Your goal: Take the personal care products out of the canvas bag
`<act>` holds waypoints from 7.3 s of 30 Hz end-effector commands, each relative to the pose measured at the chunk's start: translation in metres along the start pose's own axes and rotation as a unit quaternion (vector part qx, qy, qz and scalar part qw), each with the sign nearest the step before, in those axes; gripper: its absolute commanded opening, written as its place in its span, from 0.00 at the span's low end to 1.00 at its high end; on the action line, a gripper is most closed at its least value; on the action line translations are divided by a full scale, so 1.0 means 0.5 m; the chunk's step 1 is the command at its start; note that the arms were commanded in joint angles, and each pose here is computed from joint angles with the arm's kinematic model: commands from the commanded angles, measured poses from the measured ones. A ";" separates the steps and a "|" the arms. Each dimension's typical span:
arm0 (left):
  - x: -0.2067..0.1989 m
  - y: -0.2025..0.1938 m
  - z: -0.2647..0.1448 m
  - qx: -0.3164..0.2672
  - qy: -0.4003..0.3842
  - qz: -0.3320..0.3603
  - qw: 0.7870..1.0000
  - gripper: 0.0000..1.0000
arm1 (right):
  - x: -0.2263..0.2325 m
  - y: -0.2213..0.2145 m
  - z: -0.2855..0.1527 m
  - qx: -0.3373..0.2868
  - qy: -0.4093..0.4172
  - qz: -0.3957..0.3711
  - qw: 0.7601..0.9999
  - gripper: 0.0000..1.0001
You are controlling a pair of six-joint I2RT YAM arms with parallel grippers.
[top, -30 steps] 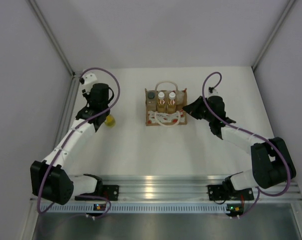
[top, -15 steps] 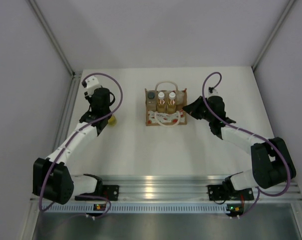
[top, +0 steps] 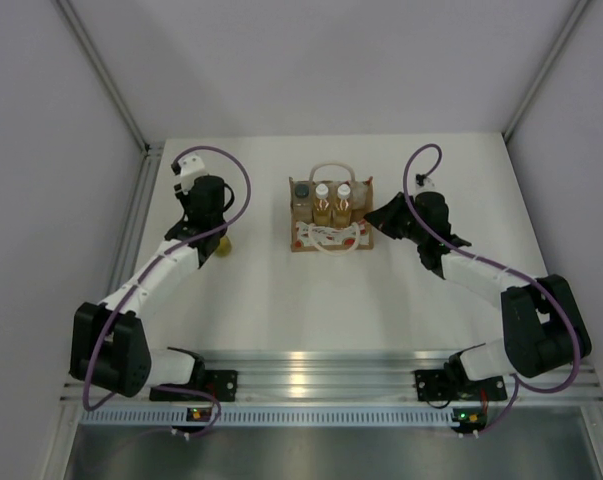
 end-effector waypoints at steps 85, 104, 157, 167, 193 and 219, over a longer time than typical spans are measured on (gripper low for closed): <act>-0.649 -0.064 -0.228 0.015 -0.290 0.083 0.953 0.56 | 0.044 0.006 -0.032 -0.010 0.042 -0.018 0.999 0.00; -0.646 -0.061 -0.231 0.020 -0.295 0.073 0.952 0.00 | 0.043 0.005 -0.031 -0.010 0.043 -0.015 0.999 0.00; -0.435 0.469 -0.487 -0.162 -0.314 -0.085 0.932 0.00 | 0.030 -0.001 -0.012 -0.005 0.036 -0.006 0.999 0.00; -0.342 0.511 -0.469 -0.187 -0.226 -0.073 0.953 0.00 | 0.030 -0.001 -0.012 -0.004 0.035 -0.009 0.999 0.00; -0.190 0.317 -0.110 -0.121 -0.082 -0.132 0.980 0.00 | 0.040 -0.002 -0.020 0.000 0.041 -0.012 0.999 0.00; -0.215 0.076 0.007 -0.074 -0.046 -0.091 0.992 0.00 | 0.032 -0.004 -0.016 0.001 0.033 -0.015 0.999 0.00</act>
Point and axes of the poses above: each gripper's point midway between its finger pads, its own z axis out along the fingers, its own x axis along the line the jaws close on, y = z × x, the point moved 1 cm from there along -z, back along the fingers, and after that the axes turned 4 degrees about z, right-handed, at the moved point
